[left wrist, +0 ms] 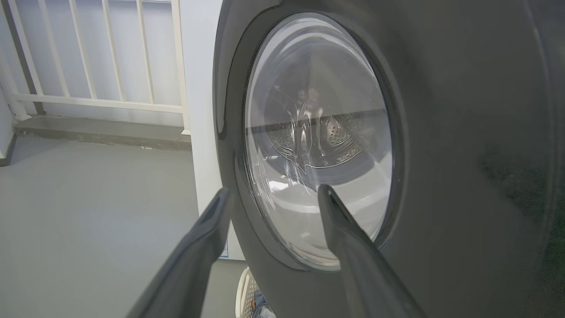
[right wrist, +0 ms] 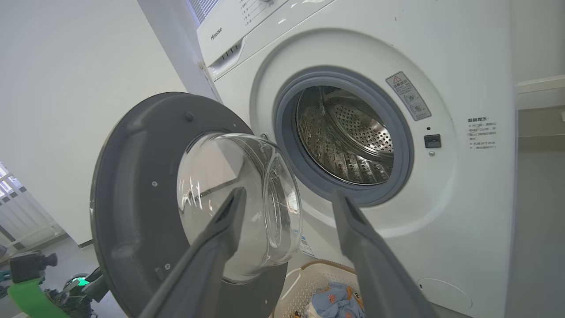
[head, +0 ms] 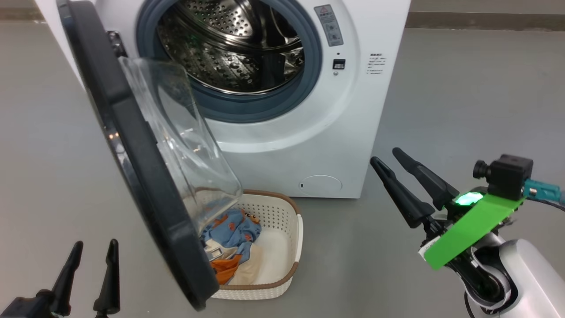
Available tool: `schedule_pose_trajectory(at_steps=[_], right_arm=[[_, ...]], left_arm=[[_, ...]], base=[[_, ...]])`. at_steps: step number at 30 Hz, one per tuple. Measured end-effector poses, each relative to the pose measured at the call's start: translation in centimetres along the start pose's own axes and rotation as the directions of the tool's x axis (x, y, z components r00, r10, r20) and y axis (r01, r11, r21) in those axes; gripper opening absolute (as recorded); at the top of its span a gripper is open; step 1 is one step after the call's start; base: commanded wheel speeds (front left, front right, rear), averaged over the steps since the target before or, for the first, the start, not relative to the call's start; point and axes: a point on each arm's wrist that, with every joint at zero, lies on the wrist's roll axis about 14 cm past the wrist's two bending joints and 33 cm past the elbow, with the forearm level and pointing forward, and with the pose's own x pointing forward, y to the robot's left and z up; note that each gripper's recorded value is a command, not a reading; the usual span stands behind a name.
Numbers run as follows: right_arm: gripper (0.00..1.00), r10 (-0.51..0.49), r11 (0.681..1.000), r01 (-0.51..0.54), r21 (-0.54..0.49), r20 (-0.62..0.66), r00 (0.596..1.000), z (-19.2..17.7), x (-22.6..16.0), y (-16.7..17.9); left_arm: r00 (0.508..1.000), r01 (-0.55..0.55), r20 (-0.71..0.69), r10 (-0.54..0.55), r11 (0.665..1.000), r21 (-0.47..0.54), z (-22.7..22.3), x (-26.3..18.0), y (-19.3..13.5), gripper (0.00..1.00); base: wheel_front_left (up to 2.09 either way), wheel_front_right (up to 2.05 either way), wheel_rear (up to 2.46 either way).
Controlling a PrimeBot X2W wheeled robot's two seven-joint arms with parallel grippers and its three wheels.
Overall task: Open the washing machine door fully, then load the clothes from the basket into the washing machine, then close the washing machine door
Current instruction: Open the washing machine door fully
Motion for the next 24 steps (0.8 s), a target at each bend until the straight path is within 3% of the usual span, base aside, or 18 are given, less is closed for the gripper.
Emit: schedule_pose_trajectory(at_steps=[7,13,19,24], right_arm=[[1.00,-0.095,0.993,0.101,-0.064,0.089,0.992,0.1,-2.6,-2.8],[1.00,-0.184,0.980,0.192,-0.044,0.137,0.973,-1.2,-4.7,-5.0],[1.00,-0.276,0.957,0.287,-0.049,0.159,0.948,-2.5,-6.6,-7.3],[1.00,-0.344,0.924,0.362,-0.119,0.148,0.927,-3.7,-8.2,-8.7]], left_arm=[[1.000,0.024,-0.015,-0.024,1.000,-0.005,-0.6,0.4,-0.8,1.00],[0.999,0.040,-0.013,-0.040,0.999,-0.007,-0.6,0.9,-1.2,1.00],[0.999,0.047,-0.015,-0.048,0.999,-0.008,-0.7,1.3,-1.4,1.00],[0.999,0.049,-0.009,-0.049,0.999,-0.008,-0.5,1.2,-1.5,1.00]], base=[[0.00,0.00,0.00],[0.00,0.00,0.00],[0.00,0.00,0.00],[0.00,0.00,0.00]])
